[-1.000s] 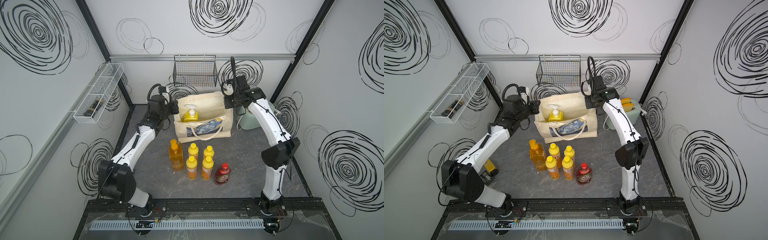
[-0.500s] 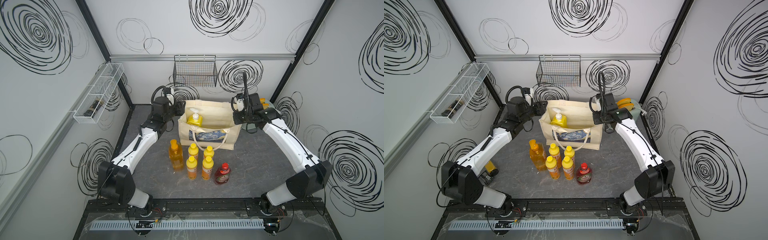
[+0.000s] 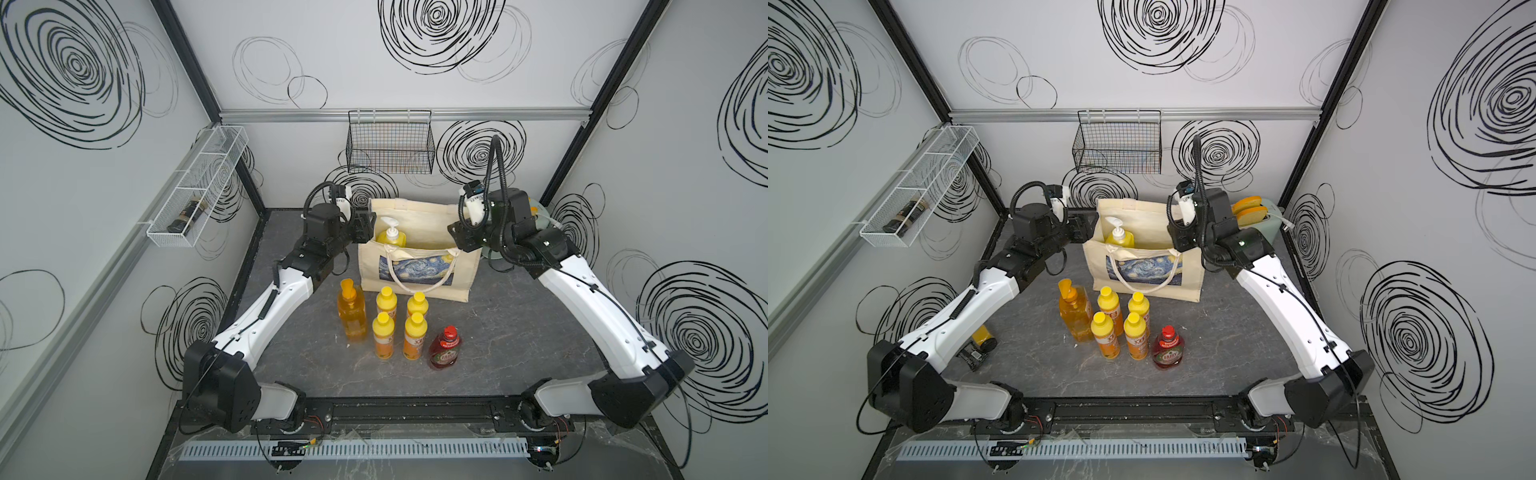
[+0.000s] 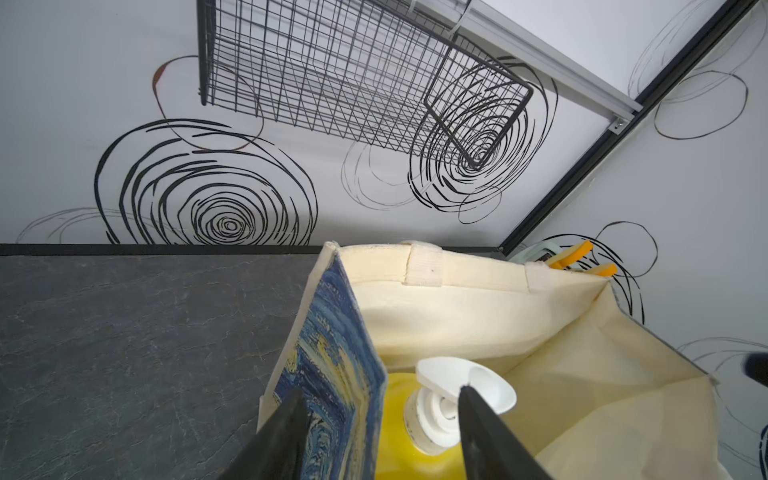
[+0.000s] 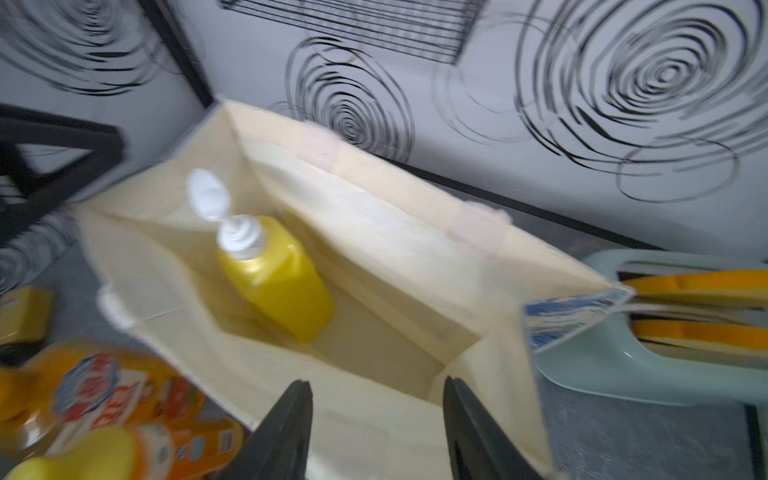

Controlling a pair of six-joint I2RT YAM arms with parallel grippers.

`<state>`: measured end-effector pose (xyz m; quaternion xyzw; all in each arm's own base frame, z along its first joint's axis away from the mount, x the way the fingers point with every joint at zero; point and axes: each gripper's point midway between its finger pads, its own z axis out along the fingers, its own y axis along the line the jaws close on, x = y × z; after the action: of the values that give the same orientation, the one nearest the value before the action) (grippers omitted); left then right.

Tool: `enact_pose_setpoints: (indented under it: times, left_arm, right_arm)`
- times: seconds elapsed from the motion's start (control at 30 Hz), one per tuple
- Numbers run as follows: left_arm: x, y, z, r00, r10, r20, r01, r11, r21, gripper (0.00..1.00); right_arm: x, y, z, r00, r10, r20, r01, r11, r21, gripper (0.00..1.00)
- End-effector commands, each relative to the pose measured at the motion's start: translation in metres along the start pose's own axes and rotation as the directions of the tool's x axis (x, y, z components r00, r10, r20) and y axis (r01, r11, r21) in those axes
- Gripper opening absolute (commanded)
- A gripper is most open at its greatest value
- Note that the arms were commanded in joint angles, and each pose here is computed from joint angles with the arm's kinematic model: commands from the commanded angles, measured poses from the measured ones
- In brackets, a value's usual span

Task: Pack dish soap into the shopping bag
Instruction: Adjust the shopping bag at the center of the board, then pick up the bottle of dish soap at the center of the board.

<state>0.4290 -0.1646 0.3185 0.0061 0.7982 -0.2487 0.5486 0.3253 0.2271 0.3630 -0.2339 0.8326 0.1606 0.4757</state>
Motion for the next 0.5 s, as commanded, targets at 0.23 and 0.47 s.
enact_pose_setpoints:
  times: [0.23,0.47]
  left_arm:
    - [-0.026,0.086,-0.047,0.961,-0.150,0.230,0.182,0.976,-0.123,0.73]
    - [-0.026,0.135,-0.075,0.910,-0.232,0.343,0.297,0.943,-0.152,0.82]
  right_arm:
    - [0.008,0.191,-0.036,0.971,-0.152,0.183,0.211,0.905,-0.369,0.69]
    - [0.036,0.246,0.019,0.949,-0.296,0.114,0.317,0.892,-0.323,0.81]
